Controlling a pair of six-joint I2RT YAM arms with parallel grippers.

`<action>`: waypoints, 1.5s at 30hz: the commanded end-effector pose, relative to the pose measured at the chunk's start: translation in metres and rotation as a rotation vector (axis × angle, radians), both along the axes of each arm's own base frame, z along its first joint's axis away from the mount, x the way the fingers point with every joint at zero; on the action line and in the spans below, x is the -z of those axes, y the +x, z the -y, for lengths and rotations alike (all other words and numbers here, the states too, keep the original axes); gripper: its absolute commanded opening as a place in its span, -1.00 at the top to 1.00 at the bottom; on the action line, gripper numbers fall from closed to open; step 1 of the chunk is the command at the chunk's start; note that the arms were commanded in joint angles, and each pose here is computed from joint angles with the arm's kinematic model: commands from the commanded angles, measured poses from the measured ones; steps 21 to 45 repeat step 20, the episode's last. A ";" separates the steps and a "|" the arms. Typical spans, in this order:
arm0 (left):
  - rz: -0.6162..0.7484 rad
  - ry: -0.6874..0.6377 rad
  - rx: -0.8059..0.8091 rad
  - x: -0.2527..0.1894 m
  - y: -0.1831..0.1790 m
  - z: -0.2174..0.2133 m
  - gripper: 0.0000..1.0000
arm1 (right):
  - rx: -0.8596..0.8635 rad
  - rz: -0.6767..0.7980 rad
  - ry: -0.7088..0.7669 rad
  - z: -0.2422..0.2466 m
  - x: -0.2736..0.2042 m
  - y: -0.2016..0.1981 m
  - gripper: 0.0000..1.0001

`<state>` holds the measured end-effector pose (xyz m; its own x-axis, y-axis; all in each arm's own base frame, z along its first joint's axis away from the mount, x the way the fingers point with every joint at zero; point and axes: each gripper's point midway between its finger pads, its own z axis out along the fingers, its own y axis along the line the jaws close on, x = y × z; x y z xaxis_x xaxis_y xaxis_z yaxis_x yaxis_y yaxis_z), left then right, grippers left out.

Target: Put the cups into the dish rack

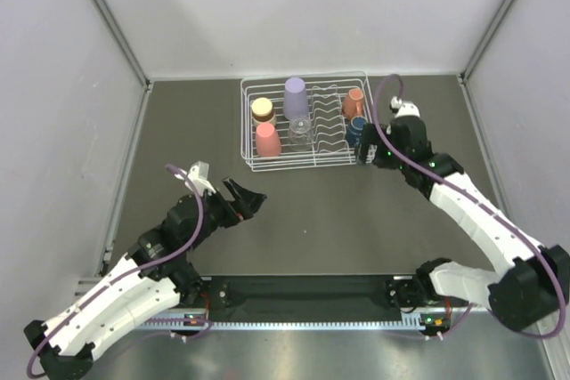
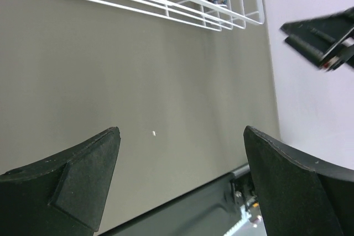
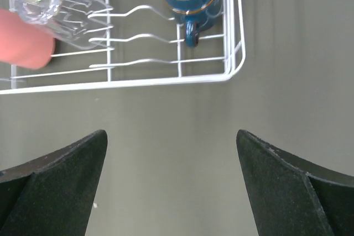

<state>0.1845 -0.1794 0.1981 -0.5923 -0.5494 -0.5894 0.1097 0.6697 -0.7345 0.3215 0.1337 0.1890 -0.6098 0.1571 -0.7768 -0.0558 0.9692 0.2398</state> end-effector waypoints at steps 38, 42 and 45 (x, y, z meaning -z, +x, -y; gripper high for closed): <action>0.059 -0.613 0.110 0.010 -0.019 0.030 -0.97 | 0.195 0.206 0.513 0.019 0.041 -0.078 -1.00; 0.059 -0.613 0.110 0.010 -0.019 0.030 -0.97 | 0.195 0.206 0.513 0.019 0.041 -0.078 -1.00; 0.059 -0.613 0.110 0.010 -0.019 0.030 -0.97 | 0.195 0.206 0.513 0.019 0.041 -0.078 -1.00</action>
